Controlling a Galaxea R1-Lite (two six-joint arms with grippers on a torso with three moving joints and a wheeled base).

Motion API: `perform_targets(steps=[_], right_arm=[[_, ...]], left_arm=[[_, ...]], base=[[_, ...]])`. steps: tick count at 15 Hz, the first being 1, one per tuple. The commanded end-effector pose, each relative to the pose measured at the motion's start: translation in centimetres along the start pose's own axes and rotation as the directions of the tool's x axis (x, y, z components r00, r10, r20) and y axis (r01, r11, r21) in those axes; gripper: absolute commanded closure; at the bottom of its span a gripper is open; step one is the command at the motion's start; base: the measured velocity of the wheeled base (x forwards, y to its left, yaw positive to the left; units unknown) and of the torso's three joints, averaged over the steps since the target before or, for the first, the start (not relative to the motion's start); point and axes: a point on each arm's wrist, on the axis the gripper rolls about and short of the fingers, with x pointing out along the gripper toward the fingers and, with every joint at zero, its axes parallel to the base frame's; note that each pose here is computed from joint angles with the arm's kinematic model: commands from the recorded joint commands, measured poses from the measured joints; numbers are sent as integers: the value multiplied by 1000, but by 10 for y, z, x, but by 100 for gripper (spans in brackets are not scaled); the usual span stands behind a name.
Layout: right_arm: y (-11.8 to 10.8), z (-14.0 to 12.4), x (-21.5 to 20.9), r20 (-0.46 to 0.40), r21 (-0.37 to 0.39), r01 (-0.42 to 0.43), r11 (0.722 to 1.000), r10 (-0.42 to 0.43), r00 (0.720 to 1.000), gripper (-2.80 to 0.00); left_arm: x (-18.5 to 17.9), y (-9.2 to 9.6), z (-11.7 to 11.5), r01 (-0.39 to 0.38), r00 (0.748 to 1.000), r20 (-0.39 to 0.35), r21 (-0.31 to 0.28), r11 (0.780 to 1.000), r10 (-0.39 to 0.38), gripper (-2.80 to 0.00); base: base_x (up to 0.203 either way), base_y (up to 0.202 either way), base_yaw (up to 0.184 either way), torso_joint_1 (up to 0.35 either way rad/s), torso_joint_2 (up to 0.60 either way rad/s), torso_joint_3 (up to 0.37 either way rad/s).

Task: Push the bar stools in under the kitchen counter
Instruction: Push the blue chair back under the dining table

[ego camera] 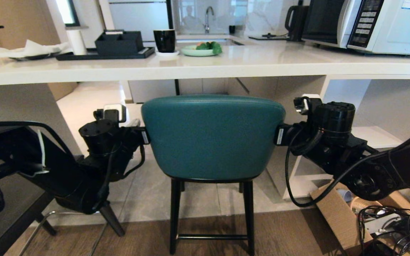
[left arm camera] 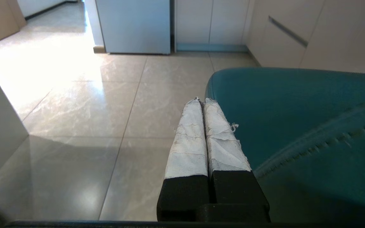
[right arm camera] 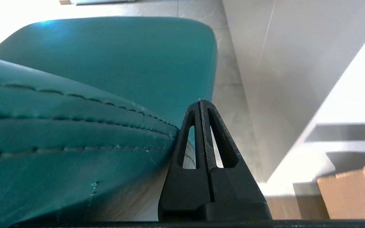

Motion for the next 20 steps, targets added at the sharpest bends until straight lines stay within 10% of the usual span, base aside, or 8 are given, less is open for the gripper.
perform_targets(steps=[1, 20], right_arm=[[0, -6, 18, -3, 0, 13, 1000, -13, 1000, 0], [-33, 16, 116, 61, 12, 173, 985, -173, 983, 0]], left_arm=[[10, -1, -10, -6, 1000, -11, 1, 1000, 6, 0], [80, -13, -16, 3, 1000, -16, 19, 1000, -3, 0]], base=[[0, 0, 0, 0, 0, 0], [0, 0, 0, 0, 0, 0]])
